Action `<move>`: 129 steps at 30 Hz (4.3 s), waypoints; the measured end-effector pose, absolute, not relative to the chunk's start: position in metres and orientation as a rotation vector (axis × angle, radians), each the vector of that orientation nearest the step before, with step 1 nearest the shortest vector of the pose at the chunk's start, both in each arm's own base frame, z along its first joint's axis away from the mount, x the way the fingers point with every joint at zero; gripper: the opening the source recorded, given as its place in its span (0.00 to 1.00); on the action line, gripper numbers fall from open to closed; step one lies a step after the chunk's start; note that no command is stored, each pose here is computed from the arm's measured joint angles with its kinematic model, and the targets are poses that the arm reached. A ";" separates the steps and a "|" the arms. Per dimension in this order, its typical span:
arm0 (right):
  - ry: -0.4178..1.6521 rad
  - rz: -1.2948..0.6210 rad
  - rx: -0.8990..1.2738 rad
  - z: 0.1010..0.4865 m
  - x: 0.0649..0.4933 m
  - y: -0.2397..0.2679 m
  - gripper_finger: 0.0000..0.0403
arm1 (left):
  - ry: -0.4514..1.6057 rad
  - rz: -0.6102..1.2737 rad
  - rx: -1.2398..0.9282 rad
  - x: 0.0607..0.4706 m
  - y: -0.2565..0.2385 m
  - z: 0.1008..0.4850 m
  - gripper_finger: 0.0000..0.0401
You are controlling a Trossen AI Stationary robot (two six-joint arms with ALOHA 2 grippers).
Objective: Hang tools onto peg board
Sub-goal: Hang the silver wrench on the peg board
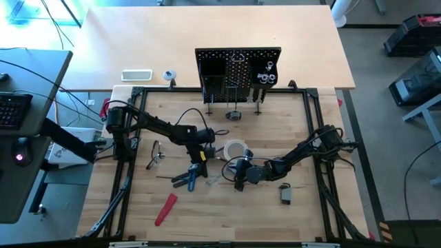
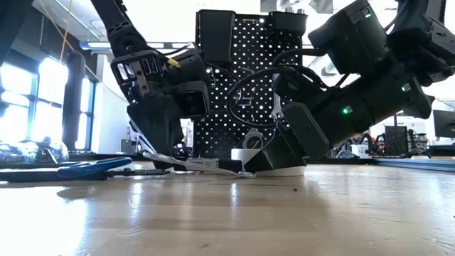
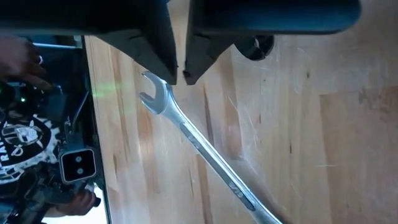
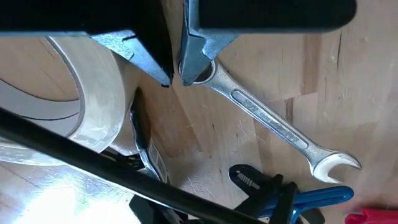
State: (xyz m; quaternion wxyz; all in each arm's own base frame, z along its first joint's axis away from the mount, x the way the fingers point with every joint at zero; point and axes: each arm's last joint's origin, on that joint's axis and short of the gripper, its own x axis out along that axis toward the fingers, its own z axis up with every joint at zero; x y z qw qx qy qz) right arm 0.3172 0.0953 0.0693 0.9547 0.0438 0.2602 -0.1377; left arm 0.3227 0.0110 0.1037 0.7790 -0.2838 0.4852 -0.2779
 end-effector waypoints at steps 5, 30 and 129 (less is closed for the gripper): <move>0.530 -0.280 0.087 0.069 0.317 0.095 0.07 | 1.045 -0.574 -0.653 0.325 0.011 0.105 0.21; 0.500 -0.309 0.027 0.080 0.334 0.088 0.07 | 1.134 -0.299 -0.842 0.331 -0.016 0.105 0.48; 0.642 -0.294 0.282 0.092 0.334 0.085 0.07 | 1.117 -0.347 -0.770 0.332 -0.029 0.105 0.22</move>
